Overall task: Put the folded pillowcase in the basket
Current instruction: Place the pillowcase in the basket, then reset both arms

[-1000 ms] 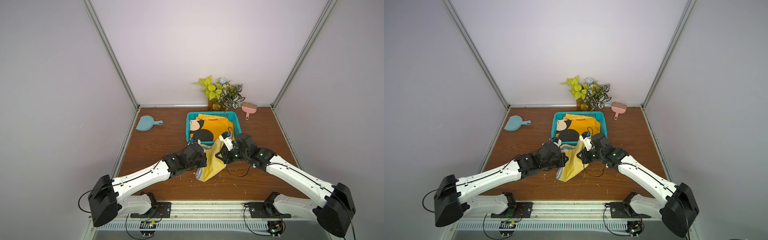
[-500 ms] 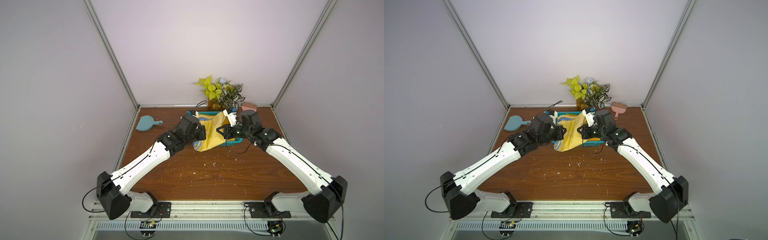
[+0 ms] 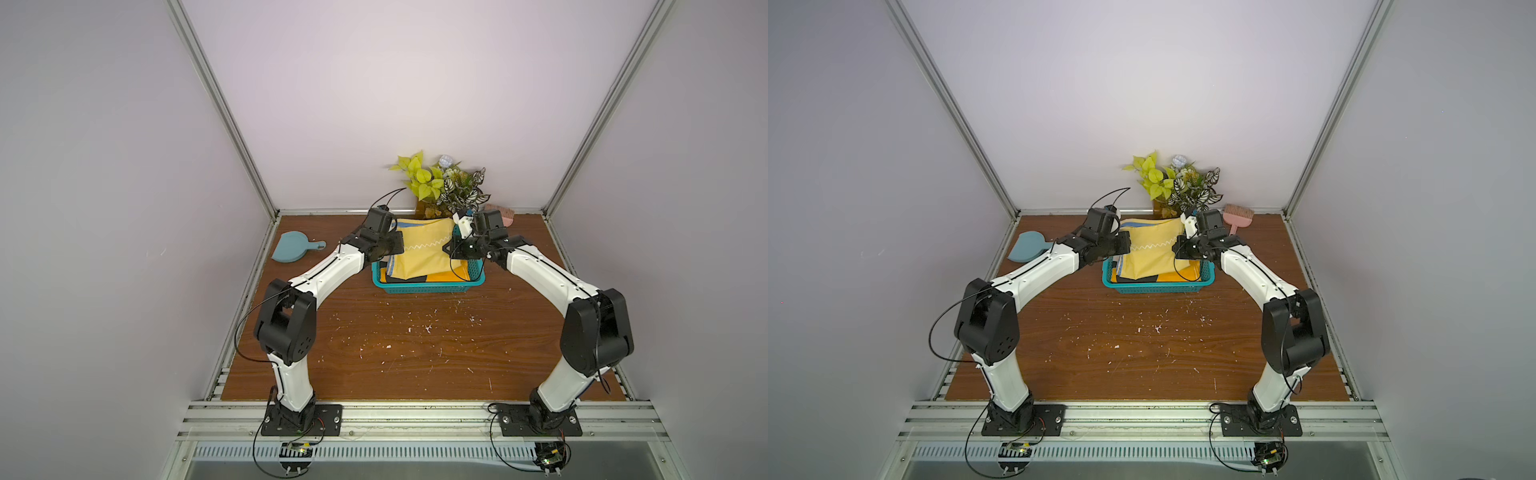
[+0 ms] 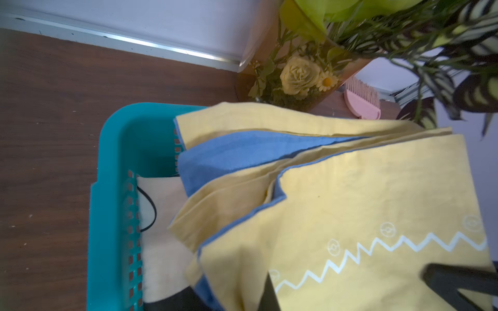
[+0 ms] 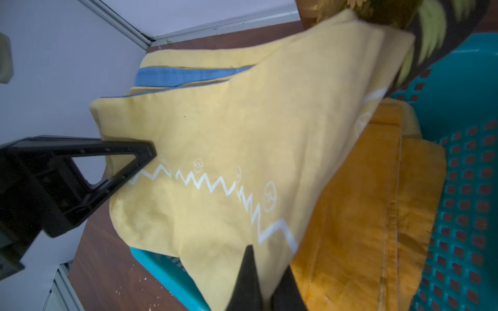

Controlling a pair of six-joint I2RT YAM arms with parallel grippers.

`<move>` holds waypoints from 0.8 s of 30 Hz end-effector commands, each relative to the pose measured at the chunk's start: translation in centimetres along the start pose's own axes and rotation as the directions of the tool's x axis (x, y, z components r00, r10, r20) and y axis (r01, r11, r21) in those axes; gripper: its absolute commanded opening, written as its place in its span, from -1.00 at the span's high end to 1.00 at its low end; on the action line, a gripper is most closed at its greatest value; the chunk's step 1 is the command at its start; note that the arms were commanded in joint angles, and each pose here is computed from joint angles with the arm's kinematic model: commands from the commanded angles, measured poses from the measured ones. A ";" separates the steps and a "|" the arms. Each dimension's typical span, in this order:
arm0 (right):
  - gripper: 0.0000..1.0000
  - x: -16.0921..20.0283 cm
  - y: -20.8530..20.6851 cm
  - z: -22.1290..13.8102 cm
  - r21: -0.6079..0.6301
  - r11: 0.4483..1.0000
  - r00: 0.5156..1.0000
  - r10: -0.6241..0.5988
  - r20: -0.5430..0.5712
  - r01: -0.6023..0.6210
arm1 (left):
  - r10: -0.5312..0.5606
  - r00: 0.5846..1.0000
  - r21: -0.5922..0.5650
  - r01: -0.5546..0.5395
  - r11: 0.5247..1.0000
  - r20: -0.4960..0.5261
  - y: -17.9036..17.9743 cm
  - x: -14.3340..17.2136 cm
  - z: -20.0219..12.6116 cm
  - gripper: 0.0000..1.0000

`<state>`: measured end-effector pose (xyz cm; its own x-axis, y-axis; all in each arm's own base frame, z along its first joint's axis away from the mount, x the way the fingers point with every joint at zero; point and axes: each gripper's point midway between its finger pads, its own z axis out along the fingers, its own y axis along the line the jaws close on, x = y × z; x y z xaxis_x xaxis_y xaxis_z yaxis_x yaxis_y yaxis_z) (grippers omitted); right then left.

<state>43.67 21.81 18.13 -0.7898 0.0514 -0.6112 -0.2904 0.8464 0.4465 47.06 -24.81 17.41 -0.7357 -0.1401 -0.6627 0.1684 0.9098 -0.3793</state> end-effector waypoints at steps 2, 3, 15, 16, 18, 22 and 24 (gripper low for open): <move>0.35 -2.5 -0.4 -0.5 0.019 1.000 0.997 -0.023 0.071 0.021 | 0.006 0.999 -0.037 -0.005 0.999 0.037 1.5 -1.7 0.8 0.15; 0.22 -2.5 -0.7 -0.6 0.034 0.999 0.997 -0.025 0.075 0.022 | -0.002 0.999 -0.058 0.004 0.998 0.035 2.1 -1.7 0.7 0.04; -0.98 -4.6 -0.3 -11.5 0.198 0.977 0.935 -0.142 0.324 0.080 | 0.095 0.942 -0.277 -0.002 0.961 0.323 4.6 -7.6 -11.8 -0.99; -0.98 -4.2 -0.9 -12.3 0.228 0.970 0.929 -0.156 0.336 0.080 | 0.117 0.933 -0.317 -0.004 0.948 0.339 5.3 -7.6 -13.2 -0.99; -0.99 -3.7 -2.2 -13.4 0.278 0.958 0.922 -0.165 0.351 0.065 | 0.150 0.922 -0.400 0.006 0.916 0.357 7.3 -7.2 -15.5 -0.99; -0.98 -3.1 -5.2 -14.5 0.348 0.937 0.913 -0.137 0.383 -0.005 | 0.157 0.914 -0.518 0.065 0.853 0.374 13.8 -4.5 -18.3 -1.00; -0.99 -2.8 -7.3 -15.1 0.398 0.913 0.899 -0.100 0.426 -0.087 | 0.159 0.899 -0.566 0.113 0.817 0.408 17.4 -2.9 -19.5 -1.00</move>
<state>39.30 10.70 27.39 -0.4882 0.1399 -0.8614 -0.1248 0.9657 0.2276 40.73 -6.66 29.40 -0.3451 -0.1885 -0.9194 -0.1634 0.9767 -0.1389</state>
